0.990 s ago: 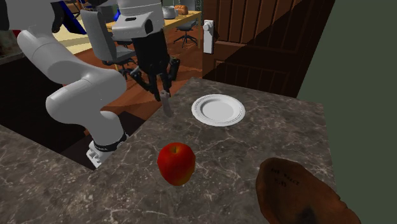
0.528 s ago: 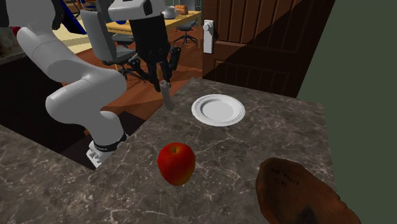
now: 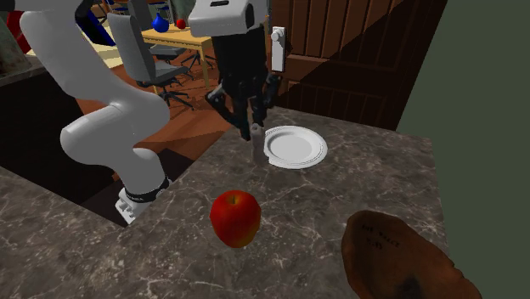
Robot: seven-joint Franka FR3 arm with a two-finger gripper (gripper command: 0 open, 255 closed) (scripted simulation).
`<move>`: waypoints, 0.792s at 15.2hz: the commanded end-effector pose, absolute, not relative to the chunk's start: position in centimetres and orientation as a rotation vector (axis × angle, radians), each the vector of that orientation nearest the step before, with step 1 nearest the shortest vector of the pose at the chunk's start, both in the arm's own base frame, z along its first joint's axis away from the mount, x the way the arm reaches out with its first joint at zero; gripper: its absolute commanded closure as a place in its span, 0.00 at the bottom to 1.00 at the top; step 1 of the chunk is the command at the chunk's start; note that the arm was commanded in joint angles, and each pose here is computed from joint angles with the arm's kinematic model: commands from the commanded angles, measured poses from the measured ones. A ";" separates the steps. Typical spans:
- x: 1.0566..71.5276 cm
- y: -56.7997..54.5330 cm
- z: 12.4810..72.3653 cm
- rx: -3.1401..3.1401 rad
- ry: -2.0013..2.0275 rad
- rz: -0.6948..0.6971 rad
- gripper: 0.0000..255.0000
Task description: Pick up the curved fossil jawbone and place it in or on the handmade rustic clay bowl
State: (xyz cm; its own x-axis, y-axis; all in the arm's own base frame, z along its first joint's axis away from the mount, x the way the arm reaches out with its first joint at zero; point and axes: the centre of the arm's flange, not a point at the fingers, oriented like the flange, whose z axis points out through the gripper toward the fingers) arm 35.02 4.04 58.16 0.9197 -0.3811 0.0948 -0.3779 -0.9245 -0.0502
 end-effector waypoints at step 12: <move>52.0 0.5 58.6 -3.047 0.603 -0.161 1.00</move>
